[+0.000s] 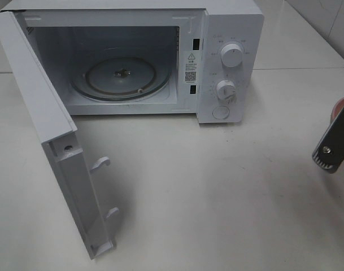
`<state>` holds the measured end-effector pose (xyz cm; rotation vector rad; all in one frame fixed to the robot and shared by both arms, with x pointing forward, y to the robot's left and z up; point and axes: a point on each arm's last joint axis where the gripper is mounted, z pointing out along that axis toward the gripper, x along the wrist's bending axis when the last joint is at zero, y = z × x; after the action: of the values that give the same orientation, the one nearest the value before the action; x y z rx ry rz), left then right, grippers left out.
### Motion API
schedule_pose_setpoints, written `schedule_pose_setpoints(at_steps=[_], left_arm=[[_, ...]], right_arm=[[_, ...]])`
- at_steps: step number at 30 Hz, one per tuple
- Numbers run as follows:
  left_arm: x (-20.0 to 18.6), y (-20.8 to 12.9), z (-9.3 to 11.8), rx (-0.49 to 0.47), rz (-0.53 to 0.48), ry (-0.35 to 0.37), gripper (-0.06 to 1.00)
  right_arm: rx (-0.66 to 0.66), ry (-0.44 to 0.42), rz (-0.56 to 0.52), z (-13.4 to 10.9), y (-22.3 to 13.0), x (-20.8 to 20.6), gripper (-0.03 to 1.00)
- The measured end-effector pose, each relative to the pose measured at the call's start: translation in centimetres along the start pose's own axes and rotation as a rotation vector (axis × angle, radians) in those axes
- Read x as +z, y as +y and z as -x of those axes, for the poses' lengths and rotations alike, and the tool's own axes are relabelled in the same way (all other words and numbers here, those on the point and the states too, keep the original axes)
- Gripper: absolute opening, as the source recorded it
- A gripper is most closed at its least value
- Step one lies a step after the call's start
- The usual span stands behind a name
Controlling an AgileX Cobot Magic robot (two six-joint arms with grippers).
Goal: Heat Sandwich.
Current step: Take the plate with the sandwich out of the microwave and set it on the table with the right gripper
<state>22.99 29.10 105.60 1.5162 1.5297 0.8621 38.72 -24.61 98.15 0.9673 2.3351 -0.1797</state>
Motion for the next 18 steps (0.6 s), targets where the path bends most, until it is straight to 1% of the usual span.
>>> schedule_pose_setpoints(at_steps=[2,4,6,8,9,13,14,17,18], left_arm=[[0.0,0.0,0.0,0.000,0.000,0.000,0.97],[0.0,0.0,0.0,0.000,0.000,0.000,0.97],[0.0,0.0,0.0,0.000,0.000,0.000,0.97],[0.0,0.0,0.0,0.000,0.000,0.000,0.97],[0.0,0.0,0.0,0.000,0.000,0.000,0.97],[0.0,0.0,0.0,0.000,0.000,0.000,0.97],[0.0,0.0,0.0,0.000,0.000,0.000,0.97],[0.0,0.0,0.0,0.000,0.000,0.000,0.97],[0.0,0.0,0.0,0.000,0.000,0.000,0.97]], right_arm=[[0.023,-0.001,-0.028,-0.1,0.6,0.3,0.10],[0.039,-0.002,-0.033,0.0,1.0,0.4,0.10],[0.099,-0.005,-0.051,0.0,2.4,0.7,0.10],[0.118,-0.008,-0.057,0.0,2.9,0.9,0.10],[0.151,-0.010,-0.068,0.0,3.8,1.1,0.10],[0.180,-0.016,-0.094,0.0,5.0,1.5,0.10],[0.201,-0.025,-0.124,0.0,5.8,1.9,0.10],[0.219,-0.035,-0.154,-0.1,6.4,2.4,0.10],[0.244,-0.045,-0.173,-0.1,7.0,2.6,0.10]])
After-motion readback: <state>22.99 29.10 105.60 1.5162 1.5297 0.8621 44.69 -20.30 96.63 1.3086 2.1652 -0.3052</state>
